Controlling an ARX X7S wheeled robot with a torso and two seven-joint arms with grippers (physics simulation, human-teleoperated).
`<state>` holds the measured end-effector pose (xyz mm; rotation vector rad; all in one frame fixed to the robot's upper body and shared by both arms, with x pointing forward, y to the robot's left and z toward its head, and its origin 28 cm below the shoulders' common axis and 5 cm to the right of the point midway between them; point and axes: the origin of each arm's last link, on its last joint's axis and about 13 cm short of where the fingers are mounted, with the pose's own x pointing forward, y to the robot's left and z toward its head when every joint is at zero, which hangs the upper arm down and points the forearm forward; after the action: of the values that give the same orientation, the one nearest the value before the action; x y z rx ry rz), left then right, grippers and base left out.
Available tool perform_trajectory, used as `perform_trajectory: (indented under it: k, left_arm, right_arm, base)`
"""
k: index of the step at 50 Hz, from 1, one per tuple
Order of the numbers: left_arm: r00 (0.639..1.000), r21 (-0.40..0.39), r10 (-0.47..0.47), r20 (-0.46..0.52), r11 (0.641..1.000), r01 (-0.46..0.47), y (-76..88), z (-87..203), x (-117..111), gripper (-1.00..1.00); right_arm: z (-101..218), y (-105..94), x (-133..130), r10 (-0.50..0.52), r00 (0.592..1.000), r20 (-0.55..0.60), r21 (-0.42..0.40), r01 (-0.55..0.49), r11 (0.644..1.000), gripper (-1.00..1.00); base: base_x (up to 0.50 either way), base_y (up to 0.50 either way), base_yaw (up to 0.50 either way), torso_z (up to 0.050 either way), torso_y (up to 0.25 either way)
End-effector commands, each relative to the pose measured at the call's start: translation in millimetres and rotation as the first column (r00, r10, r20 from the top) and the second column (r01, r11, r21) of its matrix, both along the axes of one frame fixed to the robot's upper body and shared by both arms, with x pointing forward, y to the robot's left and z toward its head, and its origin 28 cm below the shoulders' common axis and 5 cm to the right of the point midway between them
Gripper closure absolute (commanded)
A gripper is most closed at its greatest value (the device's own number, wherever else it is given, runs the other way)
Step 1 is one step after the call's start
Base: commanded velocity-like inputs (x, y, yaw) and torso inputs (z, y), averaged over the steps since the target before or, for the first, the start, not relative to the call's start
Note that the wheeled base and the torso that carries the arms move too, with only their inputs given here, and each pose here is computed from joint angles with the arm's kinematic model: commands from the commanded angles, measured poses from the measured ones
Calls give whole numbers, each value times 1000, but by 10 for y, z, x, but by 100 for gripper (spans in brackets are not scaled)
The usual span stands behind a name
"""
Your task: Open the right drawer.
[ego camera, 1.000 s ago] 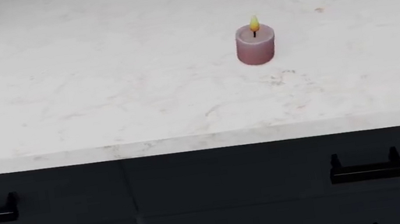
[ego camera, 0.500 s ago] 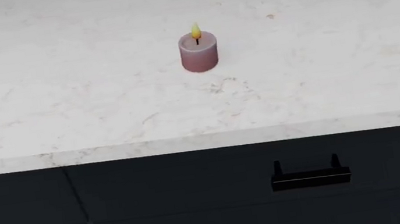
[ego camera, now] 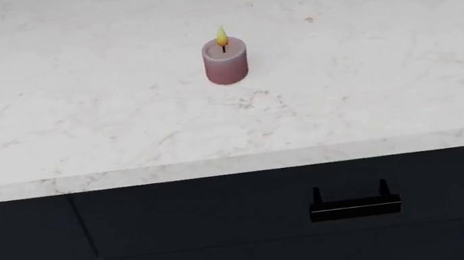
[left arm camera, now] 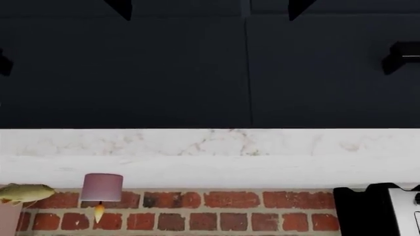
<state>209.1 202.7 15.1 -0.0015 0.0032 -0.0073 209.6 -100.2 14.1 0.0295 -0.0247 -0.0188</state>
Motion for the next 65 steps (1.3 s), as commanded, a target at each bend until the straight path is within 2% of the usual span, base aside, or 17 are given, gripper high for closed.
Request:
perform_trajectory:
  k: [1,4,10,57,60,61,62,65]
  left_arm:
    - [1000,-5,-14,21,1000,14,0,14,-8,-100]
    - [1000,32,-22,22,999,21,0,-2,-17,-100]
    - [999,43,-36,20,998,35,-11,0,-28,-100]
    - [999,47,-39,23,998,38,-4,-4,-35,-100]
    - [999,33,-38,23,999,37,-2,-6,-33,-100]
    - [999,-13,-46,19,999,46,-2,-1,-32,-100]
    - [999,11,-35,24,999,34,2,8,-32,-100]
    - [999,8,-43,29,999,43,-8,14,-39,-100]
  right_arm:
    - [2,1,-4,-2,1000,0,-5,2,1000,-100]
    - [7,3,-5,-1,1000,2,0,1,1000,-100]
    - [14,5,-10,0,1000,1,-2,0,1000,-100]
    - [7,8,-5,0,1000,0,1,0,1000,-100]
    - [6,5,-4,0,1000,1,1,0,1000,-100]
    - [2,4,-3,0,1000,1,1,0,1000,-100]
    - [7,4,-4,0,1000,2,1,0,1000,-100]
    - [18,6,-11,7,1000,8,7,-8,1000,-100]
  base:
    - [0,0,0,0,0]
    - [0,0,0,0,0]
    - [0,0,0,0,-15]
    - [-1,0,0,0,-204]
    - [0,0,0,0,-225]
    - [0,0,0,0,0]
    - [-12,0,0,0,0]
    - [0,0,0,0,0]
